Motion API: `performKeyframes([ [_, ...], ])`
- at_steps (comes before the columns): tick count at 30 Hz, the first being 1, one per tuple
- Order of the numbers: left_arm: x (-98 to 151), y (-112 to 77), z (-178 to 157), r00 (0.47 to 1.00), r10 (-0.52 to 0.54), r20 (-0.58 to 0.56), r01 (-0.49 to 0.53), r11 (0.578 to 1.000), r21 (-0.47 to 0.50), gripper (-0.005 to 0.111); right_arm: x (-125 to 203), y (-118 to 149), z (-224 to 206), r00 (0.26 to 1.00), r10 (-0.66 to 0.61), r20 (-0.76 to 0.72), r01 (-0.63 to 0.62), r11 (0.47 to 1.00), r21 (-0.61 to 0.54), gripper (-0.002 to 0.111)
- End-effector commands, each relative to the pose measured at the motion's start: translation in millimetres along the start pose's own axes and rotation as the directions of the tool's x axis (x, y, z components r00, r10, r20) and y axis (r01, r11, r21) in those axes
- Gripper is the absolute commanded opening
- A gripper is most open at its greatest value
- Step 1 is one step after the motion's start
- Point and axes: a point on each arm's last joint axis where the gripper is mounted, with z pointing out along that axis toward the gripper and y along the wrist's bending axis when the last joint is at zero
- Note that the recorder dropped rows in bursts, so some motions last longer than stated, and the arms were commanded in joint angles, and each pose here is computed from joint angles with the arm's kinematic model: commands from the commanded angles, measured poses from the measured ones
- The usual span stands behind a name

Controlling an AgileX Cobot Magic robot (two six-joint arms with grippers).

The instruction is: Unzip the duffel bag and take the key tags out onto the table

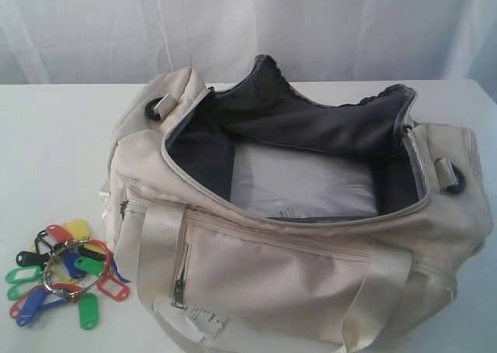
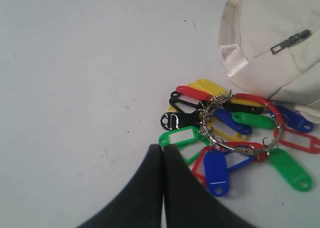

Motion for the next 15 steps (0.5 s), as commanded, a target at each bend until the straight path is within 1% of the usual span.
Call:
performKeyframes([
  [1, 0.6, -0.6, 0.0, 1.000, -0.004, 0.003, 0.004, 1.000, 0.008, 0.000, 0.6, 0.1, 0.1, 1.000, 0.008, 0.009, -0.008, 1.000, -0.002, 0.000],
  [15, 0.6, -0.6, 0.0, 1.000, -0.004, 0.003, 0.004, 1.000, 0.008, 0.000, 0.7, 0.7, 0.1, 1.000, 0.008, 0.008, -0.008, 1.000, -0.013, 0.000],
])
